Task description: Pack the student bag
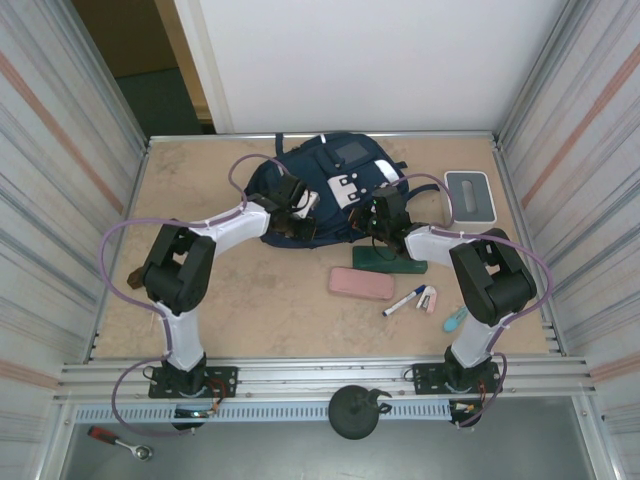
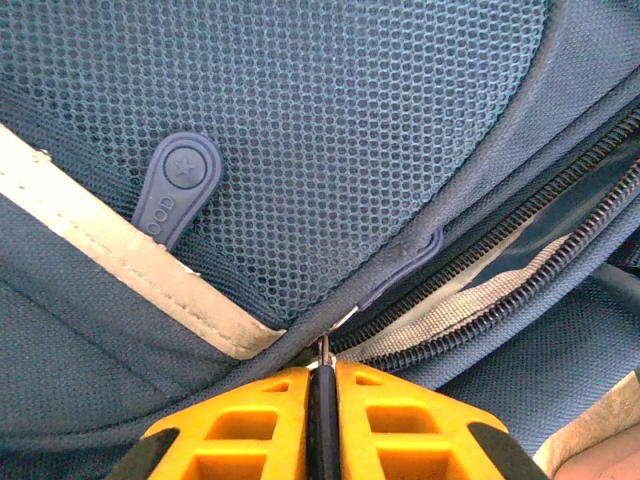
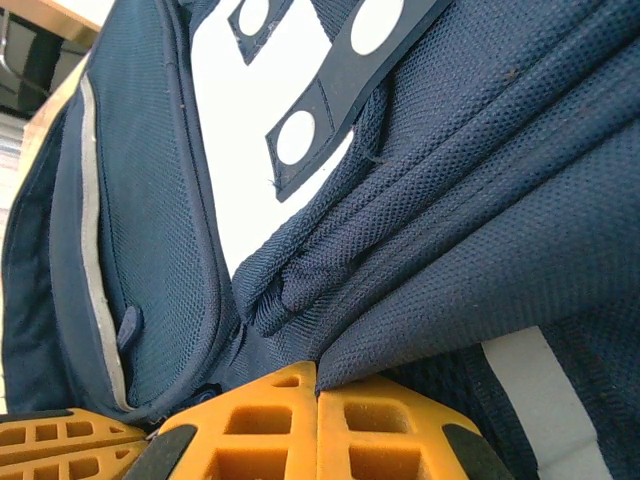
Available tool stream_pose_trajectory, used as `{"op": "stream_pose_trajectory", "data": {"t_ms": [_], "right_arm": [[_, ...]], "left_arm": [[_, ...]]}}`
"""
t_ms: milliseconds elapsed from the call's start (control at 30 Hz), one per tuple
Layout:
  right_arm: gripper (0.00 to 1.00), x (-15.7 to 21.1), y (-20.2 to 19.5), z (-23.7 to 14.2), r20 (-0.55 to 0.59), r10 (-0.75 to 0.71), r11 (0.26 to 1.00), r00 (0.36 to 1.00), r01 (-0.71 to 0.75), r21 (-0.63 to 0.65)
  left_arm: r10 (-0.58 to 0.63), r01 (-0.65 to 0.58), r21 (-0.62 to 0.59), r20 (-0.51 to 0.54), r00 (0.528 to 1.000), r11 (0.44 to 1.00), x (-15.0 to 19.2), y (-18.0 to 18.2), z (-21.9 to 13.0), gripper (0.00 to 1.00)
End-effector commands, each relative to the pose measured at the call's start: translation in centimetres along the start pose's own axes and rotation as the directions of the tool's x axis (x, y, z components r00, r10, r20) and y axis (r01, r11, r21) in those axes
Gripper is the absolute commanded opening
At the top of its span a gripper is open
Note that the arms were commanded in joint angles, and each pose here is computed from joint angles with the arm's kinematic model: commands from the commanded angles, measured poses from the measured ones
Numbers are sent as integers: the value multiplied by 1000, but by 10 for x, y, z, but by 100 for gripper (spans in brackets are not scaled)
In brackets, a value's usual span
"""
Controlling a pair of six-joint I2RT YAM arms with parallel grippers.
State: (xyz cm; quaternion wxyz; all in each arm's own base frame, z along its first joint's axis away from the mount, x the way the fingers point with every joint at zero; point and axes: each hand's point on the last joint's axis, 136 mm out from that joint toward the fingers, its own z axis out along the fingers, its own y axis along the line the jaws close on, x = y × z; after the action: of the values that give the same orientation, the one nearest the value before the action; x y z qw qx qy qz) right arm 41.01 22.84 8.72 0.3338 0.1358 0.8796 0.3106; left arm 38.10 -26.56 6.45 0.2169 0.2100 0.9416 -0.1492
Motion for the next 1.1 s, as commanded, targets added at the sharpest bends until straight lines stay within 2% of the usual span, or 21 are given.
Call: {"op": "stream_pose_trajectory", "data": {"t_ms": [0,467,667,767,967,1067], "right_arm": [[0,11,13,1,-37,-11,998,999,9,-61],[0,11,11,1,-40,-4,998,999,2,-63],[0,8,9,0,-37,-2,998,999,0,-58],[0,5,4,-1,-33,-1,999,999,-1,-48],[0,0,-5,-4,-30,4,999,1000,-6,-36],[0,1,-8,-4,-34,5,999,999,-7,-32]], "left_arm": [[15,-16,4,71,997,1000,-24,-3,5,15],[17,-17,-12,37,999,1000,-18,1,18,15],[31,-30,-33,34,999,999,-18,4,15,5],[30,-29,-27,76,997,999,-24,3,1,0],[-16,-8,105,227,974,994,-47,-17,-39,0],[-23,-13,139,258,966,990,-54,-25,-53,0]]}}
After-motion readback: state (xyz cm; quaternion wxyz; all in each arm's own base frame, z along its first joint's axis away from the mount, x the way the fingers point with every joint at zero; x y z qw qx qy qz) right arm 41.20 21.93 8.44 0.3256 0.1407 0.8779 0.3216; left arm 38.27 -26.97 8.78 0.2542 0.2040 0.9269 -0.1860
